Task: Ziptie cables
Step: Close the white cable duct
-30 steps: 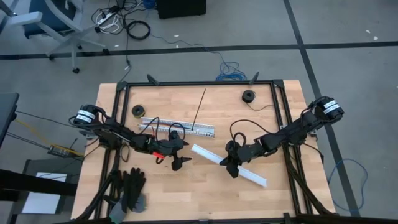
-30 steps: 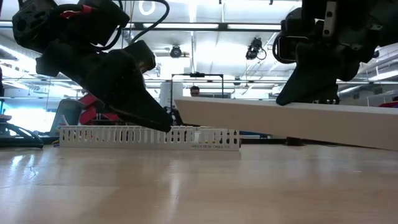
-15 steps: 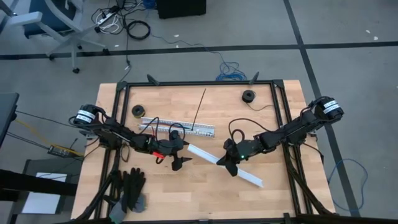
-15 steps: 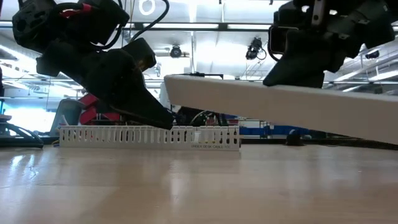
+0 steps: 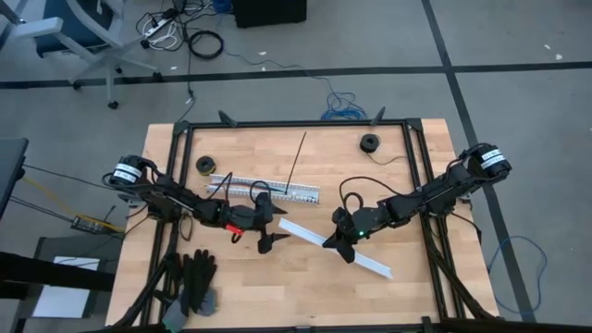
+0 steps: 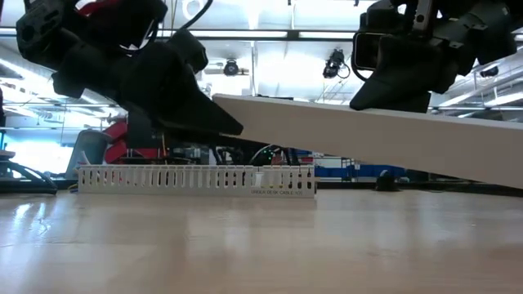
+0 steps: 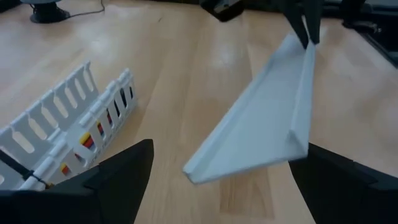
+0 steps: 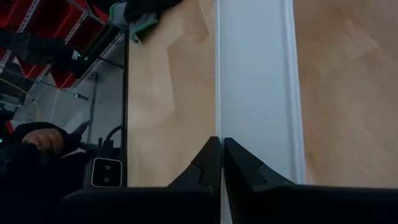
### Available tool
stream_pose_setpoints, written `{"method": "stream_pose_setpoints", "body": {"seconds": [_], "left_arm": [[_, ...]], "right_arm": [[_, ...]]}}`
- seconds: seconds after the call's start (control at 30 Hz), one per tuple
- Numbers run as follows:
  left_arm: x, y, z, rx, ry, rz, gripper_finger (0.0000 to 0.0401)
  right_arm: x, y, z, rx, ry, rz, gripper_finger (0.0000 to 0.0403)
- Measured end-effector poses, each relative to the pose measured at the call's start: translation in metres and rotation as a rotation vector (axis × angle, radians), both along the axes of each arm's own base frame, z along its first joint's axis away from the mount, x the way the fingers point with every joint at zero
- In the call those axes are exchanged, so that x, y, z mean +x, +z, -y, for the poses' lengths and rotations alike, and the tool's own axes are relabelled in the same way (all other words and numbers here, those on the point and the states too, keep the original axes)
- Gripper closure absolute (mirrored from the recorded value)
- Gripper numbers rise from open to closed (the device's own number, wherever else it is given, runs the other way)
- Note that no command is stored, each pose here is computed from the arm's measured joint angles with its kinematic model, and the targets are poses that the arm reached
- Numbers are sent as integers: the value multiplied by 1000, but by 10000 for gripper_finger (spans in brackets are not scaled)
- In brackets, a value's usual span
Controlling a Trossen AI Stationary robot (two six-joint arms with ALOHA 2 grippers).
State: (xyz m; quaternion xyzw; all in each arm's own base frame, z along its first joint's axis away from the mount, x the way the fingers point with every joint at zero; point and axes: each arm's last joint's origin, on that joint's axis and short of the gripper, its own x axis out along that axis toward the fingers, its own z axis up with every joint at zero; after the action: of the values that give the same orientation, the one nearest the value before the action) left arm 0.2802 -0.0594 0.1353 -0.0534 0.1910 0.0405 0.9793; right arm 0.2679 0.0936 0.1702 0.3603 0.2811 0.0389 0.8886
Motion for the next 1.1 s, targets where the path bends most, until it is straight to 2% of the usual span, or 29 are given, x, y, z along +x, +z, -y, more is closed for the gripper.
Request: {"method": "stream_pose_setpoints", "body": {"seconds": [0.67,0.87,1.1], "left_arm": [[5,15,1,-62,9,158,58],[5,15,-1,-46,61,160,58],[5,14,1,-68,-7,153,58]], "right_arm": [[0,0,0,-44,14,14,403],[0,0,0,-49,15,18,402],[0,0,0,-45,22,20,402]]}}
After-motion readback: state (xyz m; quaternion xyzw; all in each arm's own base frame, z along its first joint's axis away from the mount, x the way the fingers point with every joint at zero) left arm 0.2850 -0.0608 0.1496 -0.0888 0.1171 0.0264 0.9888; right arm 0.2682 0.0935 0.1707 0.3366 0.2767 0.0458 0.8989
